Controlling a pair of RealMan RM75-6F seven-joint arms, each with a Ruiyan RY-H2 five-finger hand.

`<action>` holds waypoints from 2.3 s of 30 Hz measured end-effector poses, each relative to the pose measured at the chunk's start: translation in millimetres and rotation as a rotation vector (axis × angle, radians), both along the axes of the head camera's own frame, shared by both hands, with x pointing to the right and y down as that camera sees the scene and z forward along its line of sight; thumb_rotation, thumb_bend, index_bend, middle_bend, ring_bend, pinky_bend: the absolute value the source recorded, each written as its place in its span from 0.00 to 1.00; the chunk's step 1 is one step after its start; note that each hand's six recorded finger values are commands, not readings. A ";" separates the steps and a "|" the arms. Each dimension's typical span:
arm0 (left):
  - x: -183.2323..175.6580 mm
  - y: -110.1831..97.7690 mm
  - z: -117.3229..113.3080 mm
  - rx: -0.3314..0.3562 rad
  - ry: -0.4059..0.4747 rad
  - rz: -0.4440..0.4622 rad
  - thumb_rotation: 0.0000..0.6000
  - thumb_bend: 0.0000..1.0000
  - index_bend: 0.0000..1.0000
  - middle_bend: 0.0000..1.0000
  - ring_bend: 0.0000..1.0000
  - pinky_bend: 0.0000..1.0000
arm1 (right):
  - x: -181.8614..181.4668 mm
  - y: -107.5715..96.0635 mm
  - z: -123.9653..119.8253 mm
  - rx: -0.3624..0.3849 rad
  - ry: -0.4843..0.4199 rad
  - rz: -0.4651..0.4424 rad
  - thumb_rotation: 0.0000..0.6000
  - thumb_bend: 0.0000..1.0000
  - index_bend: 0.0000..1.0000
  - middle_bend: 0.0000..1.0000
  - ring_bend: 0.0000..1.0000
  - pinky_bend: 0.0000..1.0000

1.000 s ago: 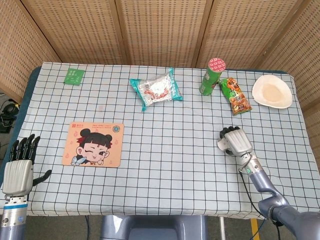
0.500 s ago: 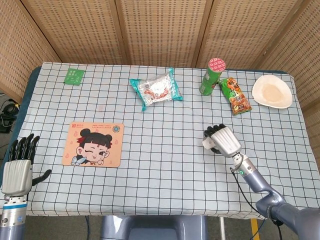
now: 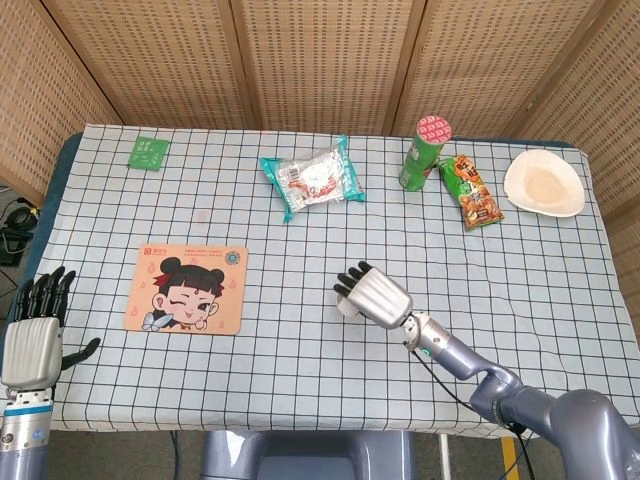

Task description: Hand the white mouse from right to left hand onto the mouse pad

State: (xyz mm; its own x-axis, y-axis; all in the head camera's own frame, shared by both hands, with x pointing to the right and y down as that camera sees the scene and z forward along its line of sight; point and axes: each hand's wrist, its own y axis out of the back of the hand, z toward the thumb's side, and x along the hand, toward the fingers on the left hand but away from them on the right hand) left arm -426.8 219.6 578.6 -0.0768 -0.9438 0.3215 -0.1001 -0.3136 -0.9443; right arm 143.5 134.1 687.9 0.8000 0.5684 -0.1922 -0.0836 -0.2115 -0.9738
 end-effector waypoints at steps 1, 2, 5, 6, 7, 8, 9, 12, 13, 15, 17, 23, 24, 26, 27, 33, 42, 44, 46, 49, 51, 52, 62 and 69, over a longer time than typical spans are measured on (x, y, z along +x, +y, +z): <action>-0.5 -0.1 0.4 -0.002 0.001 -0.002 1.00 0.04 0.00 0.00 0.00 0.00 | -6.9 2.0 -0.7 0.006 -0.005 -0.021 1.00 0.23 0.79 0.56 0.48 0.53; -1.1 -0.4 0.9 -0.004 0.002 -0.004 1.00 0.04 0.00 0.00 0.00 0.00 | -15.4 4.5 -1.1 0.013 -0.010 -0.047 1.00 0.23 0.79 0.56 0.48 0.53; -2.8 -0.9 2.2 -0.009 0.005 -0.011 1.00 0.04 0.00 0.00 0.00 0.00 | -33.0 10.8 0.5 0.024 -0.010 -0.108 1.00 0.23 0.79 0.56 0.48 0.53; -3.5 -0.9 2.6 -0.011 0.006 -0.013 1.00 0.04 0.00 0.00 0.00 0.00 | -38.0 13.2 1.4 0.026 -0.009 -0.128 1.00 0.23 0.79 0.56 0.48 0.53; -3.9 -0.8 3.4 -0.015 0.007 -0.015 1.00 0.04 0.00 0.00 0.00 0.00 | -42.4 16.5 2.3 0.029 -0.006 -0.152 1.00 0.23 0.80 0.56 0.48 0.53; -4.4 -0.6 4.8 -0.021 0.009 -0.016 1.00 0.04 0.00 0.00 0.00 0.00 | -47.8 21.3 3.7 0.038 -0.001 -0.186 1.00 0.23 0.80 0.56 0.48 0.53; -4.7 -0.5 5.8 -0.026 0.009 -0.017 1.00 0.04 0.00 0.00 0.00 0.00 | -51.3 24.7 5.4 0.044 0.003 -0.210 1.00 0.23 0.80 0.56 0.48 0.53; -5.7 -1.1 6.5 -0.028 0.012 -0.020 1.00 0.04 0.00 0.00 0.00 0.00 | -58.8 32.6 13.1 0.061 0.024 -0.265 1.00 0.23 0.80 0.56 0.48 0.53; -6.1 -1.4 6.3 -0.026 0.012 -0.022 1.00 0.04 0.00 0.00 0.00 0.00 | -61.0 35.3 16.1 0.067 0.031 -0.282 1.00 0.23 0.80 0.56 0.48 0.53; -7.1 -2.0 5.9 -0.024 0.012 -0.026 1.00 0.04 0.00 0.00 0.00 0.00 | -64.0 39.4 19.7 0.076 0.039 -0.305 1.00 0.23 0.79 0.56 0.48 0.53; -7.7 -2.2 5.7 -0.023 0.013 -0.028 1.00 0.04 0.00 0.00 0.00 0.00 | -67.0 43.8 22.8 0.084 0.041 -0.321 1.00 0.23 0.79 0.56 0.48 0.53; -6.9 -2.0 5.9 -0.024 0.012 -0.026 1.00 0.04 0.00 0.00 0.00 0.00 | -71.8 50.0 23.0 0.104 0.025 -0.337 1.00 0.23 0.77 0.54 0.48 0.52; -6.9 -1.9 6.0 -0.024 0.012 -0.026 1.00 0.04 0.00 0.00 0.00 0.00 | -72.2 50.3 22.8 0.107 0.024 -0.339 1.00 0.23 0.76 0.53 0.47 0.50; -6.7 -1.7 6.5 -0.027 0.011 -0.026 1.00 0.04 0.00 0.00 0.00 0.00 | -73.0 50.6 22.9 0.116 0.029 -0.344 1.00 0.22 0.73 0.49 0.44 0.45; -6.6 -1.5 6.8 -0.028 0.011 -0.025 1.00 0.04 0.00 0.00 0.00 0.00 | -73.2 50.9 23.1 0.119 0.031 -0.345 1.00 0.22 0.72 0.47 0.42 0.42; -7.1 -1.8 6.2 -0.025 0.012 -0.028 1.00 0.04 0.00 0.00 0.00 0.00 | -73.4 56.2 26.7 0.127 0.058 -0.357 1.00 0.18 0.64 0.29 0.22 0.18; -8.3 -2.2 6.1 -0.024 0.013 -0.033 1.00 0.04 0.00 0.00 0.00 0.00 | -71.6 63.1 28.6 0.137 0.088 -0.379 1.00 0.18 0.51 0.06 0.00 0.00; -8.7 -2.5 6.3 -0.024 0.014 -0.036 1.00 0.04 0.00 0.00 0.00 0.00 | -70.6 64.0 28.7 0.139 0.097 -0.380 1.00 0.18 0.47 0.01 0.00 0.00; -8.7 -2.8 6.2 -0.022 0.017 -0.038 1.00 0.04 0.00 0.00 0.00 0.00 | -69.2 64.6 28.8 0.144 0.107 -0.380 1.00 0.18 0.45 0.00 0.00 0.00; -8.7 -3.0 5.9 -0.017 0.020 -0.041 1.00 0.04 0.00 0.00 0.00 0.00 | -66.5 65.8 28.1 0.155 0.120 -0.377 1.00 0.18 0.44 0.00 0.00 0.00; -8.9 -3.1 5.9 -0.017 0.021 -0.042 1.00 0.04 0.00 0.00 0.00 0.00 | -65.3 67.6 26.7 0.160 0.122 -0.375 1.00 0.18 0.44 0.00 0.00 0.00; -9.0 -3.1 5.8 -0.016 0.021 -0.042 1.00 0.04 0.00 0.00 0.00 0.00 | -65.0 68.4 25.9 0.159 0.121 -0.373 1.00 0.18 0.44 0.00 0.00 0.00; -10.3 -3.9 2.5 -0.009 0.032 -0.046 1.00 0.04 0.00 0.00 0.00 0.00 | -58.9 59.9 7.6 0.191 0.100 -0.324 1.00 0.18 0.40 0.00 0.00 0.00; -7.5 -2.9 3.5 -0.014 0.035 -0.035 1.00 0.04 0.00 0.00 0.00 0.00 | -34.2 28.7 -12.4 0.240 0.095 -0.153 1.00 0.17 0.29 0.00 0.00 0.00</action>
State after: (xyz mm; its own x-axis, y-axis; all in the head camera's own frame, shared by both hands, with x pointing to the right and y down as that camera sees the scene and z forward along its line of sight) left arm -434.4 216.7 582.1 -0.0984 -0.9360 0.3381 -0.1447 -0.3227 -0.9354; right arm 109.4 162.8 675.6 0.8646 0.4811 -0.1452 -0.1903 0.0461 -0.9806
